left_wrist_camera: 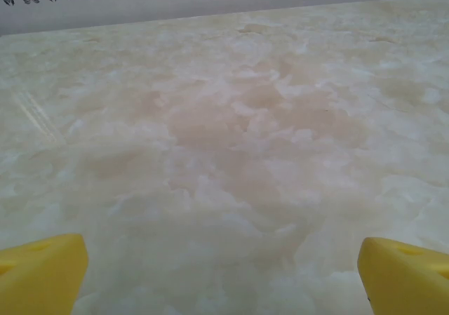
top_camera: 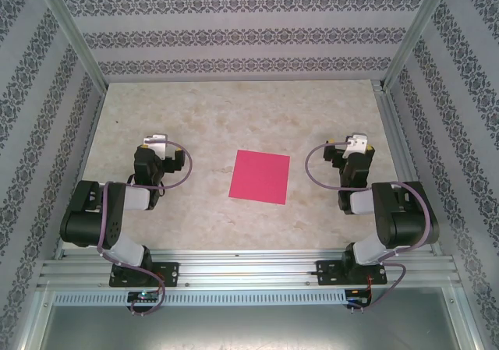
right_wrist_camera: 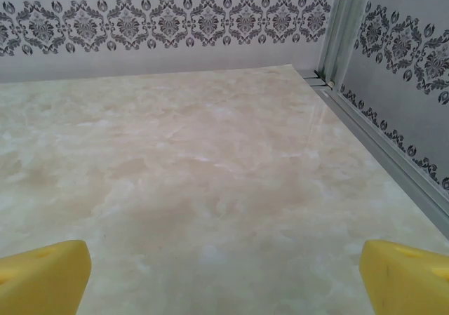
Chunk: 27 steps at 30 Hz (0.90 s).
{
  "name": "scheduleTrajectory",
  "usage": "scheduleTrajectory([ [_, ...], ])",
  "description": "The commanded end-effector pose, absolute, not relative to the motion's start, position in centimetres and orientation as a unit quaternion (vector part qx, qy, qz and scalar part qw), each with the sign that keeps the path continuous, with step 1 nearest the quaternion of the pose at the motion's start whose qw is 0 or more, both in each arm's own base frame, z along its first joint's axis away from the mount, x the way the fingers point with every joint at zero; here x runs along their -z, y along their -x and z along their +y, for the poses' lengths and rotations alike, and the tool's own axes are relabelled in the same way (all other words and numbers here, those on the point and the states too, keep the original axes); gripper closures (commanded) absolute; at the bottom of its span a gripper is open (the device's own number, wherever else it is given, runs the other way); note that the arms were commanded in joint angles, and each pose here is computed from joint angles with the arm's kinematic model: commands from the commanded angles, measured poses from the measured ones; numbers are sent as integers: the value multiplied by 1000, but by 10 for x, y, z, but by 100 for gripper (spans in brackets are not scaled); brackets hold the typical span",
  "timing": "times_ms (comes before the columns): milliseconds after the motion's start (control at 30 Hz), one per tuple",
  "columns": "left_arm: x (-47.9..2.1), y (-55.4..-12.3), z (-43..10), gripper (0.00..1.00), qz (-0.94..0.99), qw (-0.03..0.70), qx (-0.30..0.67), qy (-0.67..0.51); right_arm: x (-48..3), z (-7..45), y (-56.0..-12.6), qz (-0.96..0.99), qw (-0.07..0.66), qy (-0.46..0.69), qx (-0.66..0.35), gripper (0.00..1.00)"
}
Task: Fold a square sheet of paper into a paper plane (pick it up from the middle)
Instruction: Fold the square sheet of paper in half at the center of the table.
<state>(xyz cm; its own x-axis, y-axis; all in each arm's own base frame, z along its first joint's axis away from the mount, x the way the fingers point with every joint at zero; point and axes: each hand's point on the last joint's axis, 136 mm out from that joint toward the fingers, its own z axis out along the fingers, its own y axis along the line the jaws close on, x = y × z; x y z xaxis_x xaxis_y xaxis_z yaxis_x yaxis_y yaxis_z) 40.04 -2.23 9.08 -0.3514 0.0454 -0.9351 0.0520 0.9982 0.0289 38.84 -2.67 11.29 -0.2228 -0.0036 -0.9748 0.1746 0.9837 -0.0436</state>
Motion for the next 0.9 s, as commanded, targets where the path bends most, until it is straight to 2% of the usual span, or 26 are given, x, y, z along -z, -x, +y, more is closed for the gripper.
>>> scheduleTrajectory([
  [0,-103,-406,-21,0,809,586,4,-33,-125,-20,-396,769,636,-40,54,2],
  [667,-110,-408,-23,0,815,579,7,-38,-135,-21,-404,771,635,-40,40,2],
  [767,-126,-408,-23,0,829,558,12,-30,-149,-21,-401,815,574,-59,59,2],
  [867,-155,-397,-15,0,812,583,10,3,-160,-23,-395,844,525,-98,49,2],
])
